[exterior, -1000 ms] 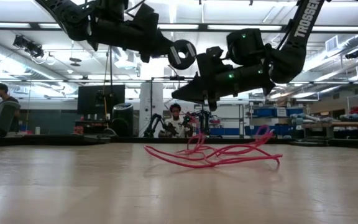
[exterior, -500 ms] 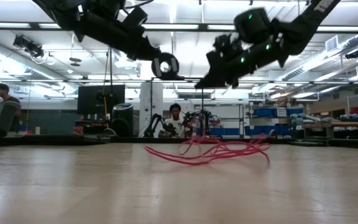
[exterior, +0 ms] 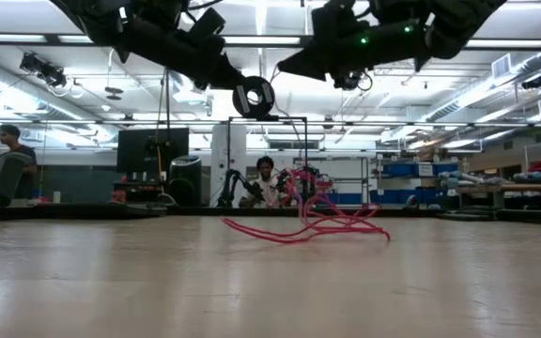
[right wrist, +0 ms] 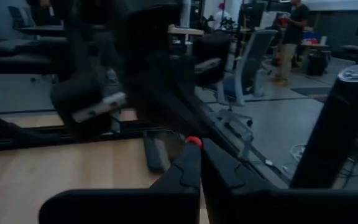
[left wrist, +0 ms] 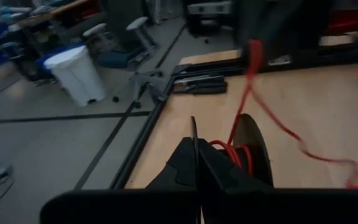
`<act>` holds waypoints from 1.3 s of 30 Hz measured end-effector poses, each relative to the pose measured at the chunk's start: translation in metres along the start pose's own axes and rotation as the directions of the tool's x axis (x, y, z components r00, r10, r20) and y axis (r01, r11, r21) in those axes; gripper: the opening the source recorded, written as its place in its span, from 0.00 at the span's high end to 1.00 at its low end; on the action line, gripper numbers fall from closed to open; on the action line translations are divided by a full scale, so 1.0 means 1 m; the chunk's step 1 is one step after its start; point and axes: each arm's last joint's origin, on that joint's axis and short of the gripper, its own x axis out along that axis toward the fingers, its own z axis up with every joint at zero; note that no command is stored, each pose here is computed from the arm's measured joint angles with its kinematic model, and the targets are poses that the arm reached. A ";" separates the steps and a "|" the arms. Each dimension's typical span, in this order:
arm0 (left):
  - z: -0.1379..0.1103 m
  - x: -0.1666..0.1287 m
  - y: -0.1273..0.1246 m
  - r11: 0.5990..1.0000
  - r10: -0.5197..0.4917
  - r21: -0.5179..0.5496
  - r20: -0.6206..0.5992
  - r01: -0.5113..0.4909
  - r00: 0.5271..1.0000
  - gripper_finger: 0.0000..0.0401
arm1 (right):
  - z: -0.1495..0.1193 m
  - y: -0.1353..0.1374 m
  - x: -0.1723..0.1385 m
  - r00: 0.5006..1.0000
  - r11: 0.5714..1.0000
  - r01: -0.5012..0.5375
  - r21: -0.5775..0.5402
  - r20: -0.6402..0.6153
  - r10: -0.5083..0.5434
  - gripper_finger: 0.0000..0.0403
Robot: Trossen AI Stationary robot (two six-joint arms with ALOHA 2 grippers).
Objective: Coil cords
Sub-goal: Coil the red wire onto the spool
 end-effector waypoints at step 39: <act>0.002 0.015 -0.011 0.986 0.034 -0.164 0.095 -0.018 0.995 1.00 | -0.054 0.011 0.049 0.937 1.000 -0.012 0.023 -0.350 0.020 0.83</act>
